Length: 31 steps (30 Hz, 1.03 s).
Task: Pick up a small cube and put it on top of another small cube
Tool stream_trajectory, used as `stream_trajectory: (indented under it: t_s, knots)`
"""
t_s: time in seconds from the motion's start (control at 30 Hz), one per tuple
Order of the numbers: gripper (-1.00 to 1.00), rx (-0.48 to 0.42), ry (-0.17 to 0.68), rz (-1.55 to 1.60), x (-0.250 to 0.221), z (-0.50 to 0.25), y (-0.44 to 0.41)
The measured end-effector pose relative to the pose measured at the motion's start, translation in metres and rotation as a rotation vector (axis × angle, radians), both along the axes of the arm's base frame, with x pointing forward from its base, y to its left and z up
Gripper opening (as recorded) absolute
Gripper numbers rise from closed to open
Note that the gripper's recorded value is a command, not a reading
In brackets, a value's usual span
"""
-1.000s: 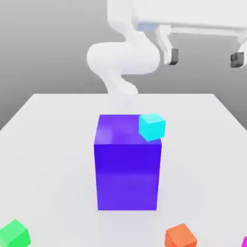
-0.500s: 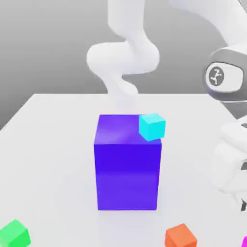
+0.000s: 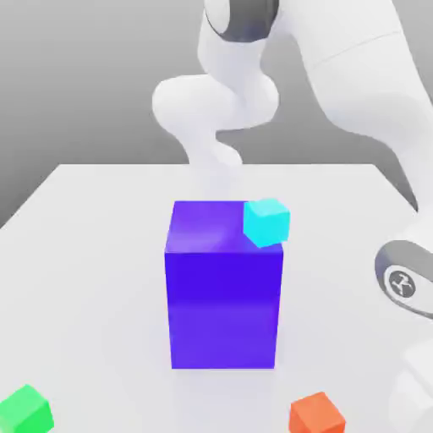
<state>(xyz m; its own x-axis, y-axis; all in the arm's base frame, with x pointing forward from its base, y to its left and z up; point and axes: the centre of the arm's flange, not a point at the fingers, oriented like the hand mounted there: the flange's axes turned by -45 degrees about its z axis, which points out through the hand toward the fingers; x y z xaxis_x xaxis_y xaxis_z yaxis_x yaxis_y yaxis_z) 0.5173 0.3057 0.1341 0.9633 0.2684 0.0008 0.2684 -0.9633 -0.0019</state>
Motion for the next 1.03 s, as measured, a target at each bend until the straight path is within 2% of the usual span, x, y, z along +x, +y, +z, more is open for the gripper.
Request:
stream_trajectory:
  t_s: [0.13,0.33,0.5,0.63,0.8,0.9,0.93,1.03]
  knots:
    - [-1.00,-0.003,0.002,-0.009,0.003,0.051,-0.008]
    - [-1.00,-0.036,0.020,-0.177,0.047,0.060,-0.153]
    - [-1.00,-0.042,0.028,-0.326,0.055,0.070,-0.278]
    - [-1.00,-0.034,0.027,-0.451,0.041,0.082,-0.378]
    - [-1.00,-0.011,0.012,-0.623,-0.002,0.096,-0.505]
    - [-1.00,-0.002,0.002,-0.697,-0.025,0.060,-0.557]
    - [1.00,-0.001,0.002,-0.704,-0.028,0.050,-0.561]
    - [1.00,-0.001,0.002,-0.704,-0.028,0.050,-0.561]
